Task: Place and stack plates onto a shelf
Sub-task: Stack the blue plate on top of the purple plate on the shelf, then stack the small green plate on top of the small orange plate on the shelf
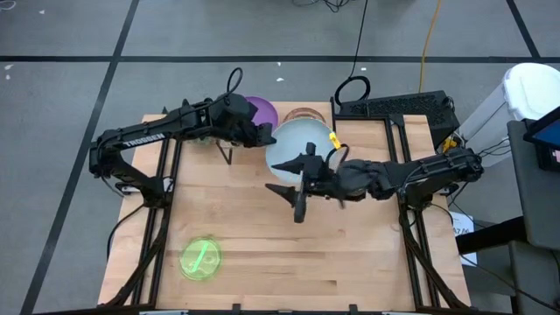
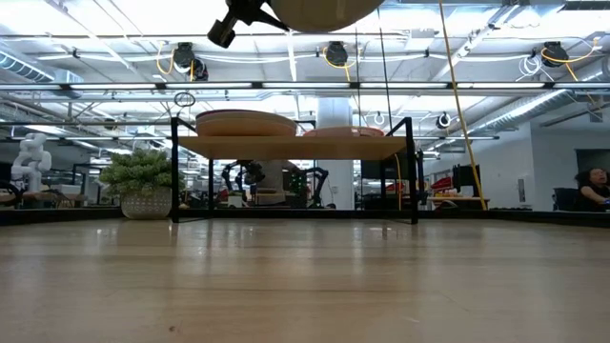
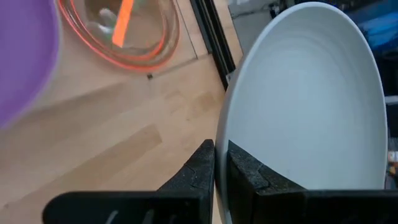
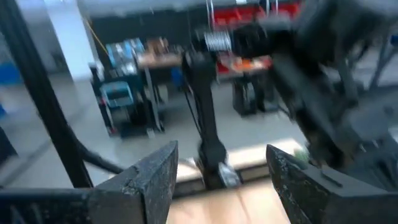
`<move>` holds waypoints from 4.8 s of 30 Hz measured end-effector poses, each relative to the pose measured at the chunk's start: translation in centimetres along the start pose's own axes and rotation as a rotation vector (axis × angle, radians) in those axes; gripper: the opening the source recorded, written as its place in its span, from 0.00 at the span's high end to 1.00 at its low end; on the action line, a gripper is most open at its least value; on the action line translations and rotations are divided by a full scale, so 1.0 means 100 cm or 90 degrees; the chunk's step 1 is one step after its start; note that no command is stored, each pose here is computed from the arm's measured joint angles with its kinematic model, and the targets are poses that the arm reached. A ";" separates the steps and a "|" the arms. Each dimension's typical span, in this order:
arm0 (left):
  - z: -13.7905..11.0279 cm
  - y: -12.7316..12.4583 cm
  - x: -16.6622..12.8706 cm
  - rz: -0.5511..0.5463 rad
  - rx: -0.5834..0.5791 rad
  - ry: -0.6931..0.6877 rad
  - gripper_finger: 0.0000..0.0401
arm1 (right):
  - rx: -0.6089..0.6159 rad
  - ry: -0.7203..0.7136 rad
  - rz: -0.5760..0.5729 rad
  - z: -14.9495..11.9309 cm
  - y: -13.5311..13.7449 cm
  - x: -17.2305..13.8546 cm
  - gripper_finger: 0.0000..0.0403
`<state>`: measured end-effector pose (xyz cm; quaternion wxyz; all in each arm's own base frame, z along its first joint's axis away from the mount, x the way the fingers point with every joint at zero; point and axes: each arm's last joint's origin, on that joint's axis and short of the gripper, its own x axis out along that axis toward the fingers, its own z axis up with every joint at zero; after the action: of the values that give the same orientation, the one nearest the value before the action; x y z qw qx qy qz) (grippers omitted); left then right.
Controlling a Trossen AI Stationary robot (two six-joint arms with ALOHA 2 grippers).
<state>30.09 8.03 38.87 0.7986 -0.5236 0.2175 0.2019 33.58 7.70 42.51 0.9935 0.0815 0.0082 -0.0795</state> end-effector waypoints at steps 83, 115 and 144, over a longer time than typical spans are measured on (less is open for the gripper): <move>0.051 0.152 -0.048 0.272 -0.110 -0.145 0.94 | -0.228 0.050 -0.310 0.024 -0.097 -0.161 0.51; 0.053 0.162 -0.048 0.322 -0.132 -0.145 0.86 | -0.220 0.037 -0.310 0.019 -0.089 -0.128 0.51; -0.001 0.122 -0.092 0.281 -0.074 -0.135 0.46 | -0.216 0.031 -0.291 0.022 -0.091 -0.139 0.51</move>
<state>15.76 11.54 34.87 0.7219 -0.4849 0.2297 0.4371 18.46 0.68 43.64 0.9487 -0.0883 0.0635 -0.2968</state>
